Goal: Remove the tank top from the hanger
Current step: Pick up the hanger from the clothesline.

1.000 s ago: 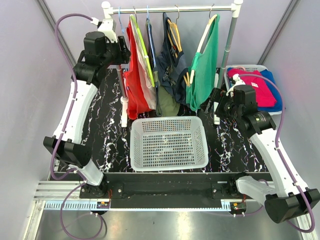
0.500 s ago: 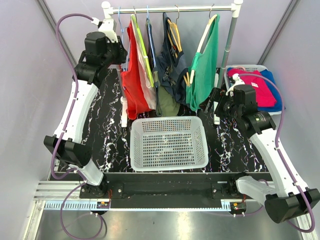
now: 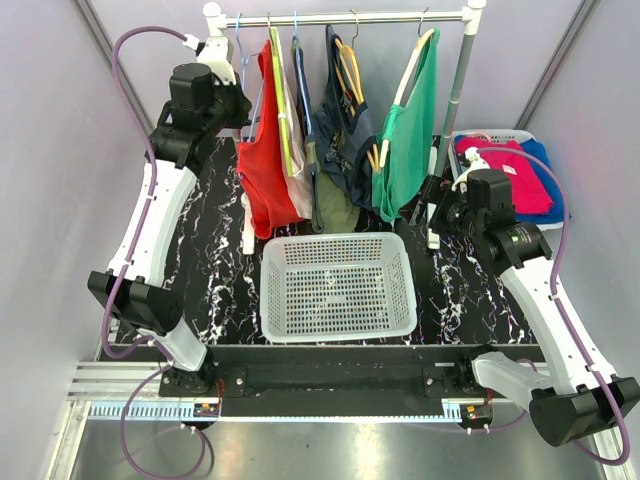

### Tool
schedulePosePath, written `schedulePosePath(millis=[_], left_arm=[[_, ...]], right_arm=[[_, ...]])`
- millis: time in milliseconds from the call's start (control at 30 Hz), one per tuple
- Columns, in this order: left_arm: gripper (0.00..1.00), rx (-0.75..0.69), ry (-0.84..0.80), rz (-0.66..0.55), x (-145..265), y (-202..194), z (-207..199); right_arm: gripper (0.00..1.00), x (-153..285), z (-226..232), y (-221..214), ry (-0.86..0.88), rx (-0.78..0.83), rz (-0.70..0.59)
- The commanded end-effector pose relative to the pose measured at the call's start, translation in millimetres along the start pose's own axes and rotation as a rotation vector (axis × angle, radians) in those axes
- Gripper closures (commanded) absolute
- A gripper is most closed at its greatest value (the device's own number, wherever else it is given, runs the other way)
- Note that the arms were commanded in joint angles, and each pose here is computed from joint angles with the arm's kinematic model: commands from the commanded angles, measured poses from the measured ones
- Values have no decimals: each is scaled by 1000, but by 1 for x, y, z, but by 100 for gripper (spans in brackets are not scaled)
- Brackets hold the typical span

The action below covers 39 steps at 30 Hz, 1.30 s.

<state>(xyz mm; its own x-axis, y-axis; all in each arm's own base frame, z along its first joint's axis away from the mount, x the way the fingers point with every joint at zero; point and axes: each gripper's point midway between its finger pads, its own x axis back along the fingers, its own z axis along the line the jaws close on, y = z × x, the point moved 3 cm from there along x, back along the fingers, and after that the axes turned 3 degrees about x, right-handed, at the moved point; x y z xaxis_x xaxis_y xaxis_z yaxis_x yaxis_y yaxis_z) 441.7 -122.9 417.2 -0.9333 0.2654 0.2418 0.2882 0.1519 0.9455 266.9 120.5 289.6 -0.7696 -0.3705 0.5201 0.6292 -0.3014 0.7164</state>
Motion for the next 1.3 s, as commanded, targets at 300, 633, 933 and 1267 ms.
schedulePosePath(millis=[300, 633, 933, 1267], left_arm=[[100, -44, -31, -299, 78, 91, -18], [100, -65, -101, -267, 139, 78, -29], [100, -112, -105, -135, 178, 30, -23], [100, -273, -281, -227, 250, 65, -55]], right_arm=[[10, 8, 11, 3, 57, -4, -40], [11, 17, 15, 7, 72, -3, -59], [11, 33, 26, 23, 98, 9, -101], [11, 45, 30, 26, 109, 8, -120]])
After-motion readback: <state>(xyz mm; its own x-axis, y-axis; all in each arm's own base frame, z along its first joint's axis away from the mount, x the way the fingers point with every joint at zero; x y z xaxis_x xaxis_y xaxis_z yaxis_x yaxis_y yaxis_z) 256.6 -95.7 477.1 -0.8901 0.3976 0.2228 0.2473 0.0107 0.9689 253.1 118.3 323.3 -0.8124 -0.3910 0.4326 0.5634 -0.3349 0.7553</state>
